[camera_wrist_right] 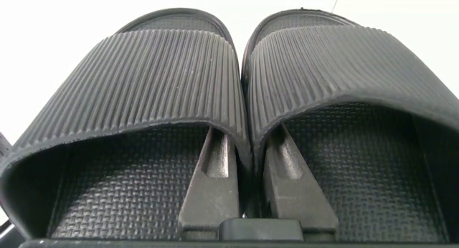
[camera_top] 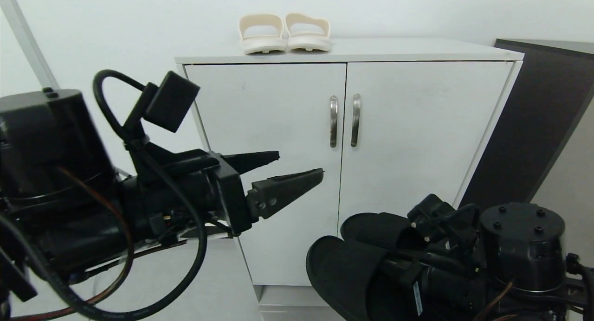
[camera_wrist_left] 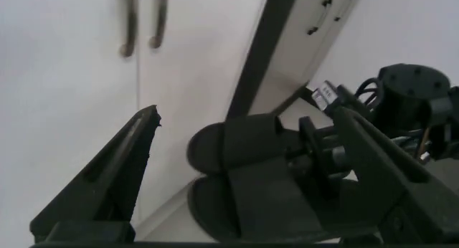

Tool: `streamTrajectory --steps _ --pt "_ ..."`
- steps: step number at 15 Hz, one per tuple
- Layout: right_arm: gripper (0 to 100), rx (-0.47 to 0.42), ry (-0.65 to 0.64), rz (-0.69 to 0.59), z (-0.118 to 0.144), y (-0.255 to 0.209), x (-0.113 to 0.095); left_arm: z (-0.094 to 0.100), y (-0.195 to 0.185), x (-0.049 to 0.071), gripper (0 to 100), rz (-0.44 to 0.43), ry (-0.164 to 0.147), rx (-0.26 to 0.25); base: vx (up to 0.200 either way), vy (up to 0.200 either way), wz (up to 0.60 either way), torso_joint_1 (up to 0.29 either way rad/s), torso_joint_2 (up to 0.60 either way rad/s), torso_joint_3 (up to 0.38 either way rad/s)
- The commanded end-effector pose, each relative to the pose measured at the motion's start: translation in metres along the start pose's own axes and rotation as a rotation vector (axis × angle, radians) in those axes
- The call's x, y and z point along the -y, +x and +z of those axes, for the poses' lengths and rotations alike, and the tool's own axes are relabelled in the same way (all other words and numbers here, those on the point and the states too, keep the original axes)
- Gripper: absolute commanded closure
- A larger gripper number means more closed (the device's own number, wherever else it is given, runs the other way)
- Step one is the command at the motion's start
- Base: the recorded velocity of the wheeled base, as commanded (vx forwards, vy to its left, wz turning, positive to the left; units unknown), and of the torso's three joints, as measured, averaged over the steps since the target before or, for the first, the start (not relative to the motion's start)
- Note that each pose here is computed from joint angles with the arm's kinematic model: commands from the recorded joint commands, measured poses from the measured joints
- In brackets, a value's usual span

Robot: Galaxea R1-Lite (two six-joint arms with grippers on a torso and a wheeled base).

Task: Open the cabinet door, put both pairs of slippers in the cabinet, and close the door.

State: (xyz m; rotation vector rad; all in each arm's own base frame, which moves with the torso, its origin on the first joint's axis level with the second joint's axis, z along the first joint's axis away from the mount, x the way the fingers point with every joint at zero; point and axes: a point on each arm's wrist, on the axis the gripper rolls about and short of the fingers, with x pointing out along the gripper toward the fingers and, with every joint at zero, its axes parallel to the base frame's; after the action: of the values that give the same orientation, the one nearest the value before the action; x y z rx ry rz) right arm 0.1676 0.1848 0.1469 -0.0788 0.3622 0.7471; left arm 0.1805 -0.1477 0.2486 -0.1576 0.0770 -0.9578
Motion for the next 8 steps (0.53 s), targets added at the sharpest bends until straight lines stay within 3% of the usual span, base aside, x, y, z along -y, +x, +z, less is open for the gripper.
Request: streamTrajectory --steps 1,6,8 --pt "100 -0.004 0.000 -0.001 -0.001 0.000 0.000 -0.003 0.028 -0.002 0 -0.052 -0.021 -0.034 0.000 0.000 0.00 0.000 0.00 0.000" --pt "100 -0.009 0.000 -0.003 -0.002 0.001 0.001 0.007 0.063 -0.006 0 -0.226 -0.054 -0.053 0.000 0.000 0.00 0.000 0.00 0.000" --pt "100 -0.015 0.002 -0.004 -0.003 0.002 0.001 0.015 0.082 -0.009 0 -0.278 -0.096 -0.048 0.000 0.000 0.00 0.000 0.00 0.000"
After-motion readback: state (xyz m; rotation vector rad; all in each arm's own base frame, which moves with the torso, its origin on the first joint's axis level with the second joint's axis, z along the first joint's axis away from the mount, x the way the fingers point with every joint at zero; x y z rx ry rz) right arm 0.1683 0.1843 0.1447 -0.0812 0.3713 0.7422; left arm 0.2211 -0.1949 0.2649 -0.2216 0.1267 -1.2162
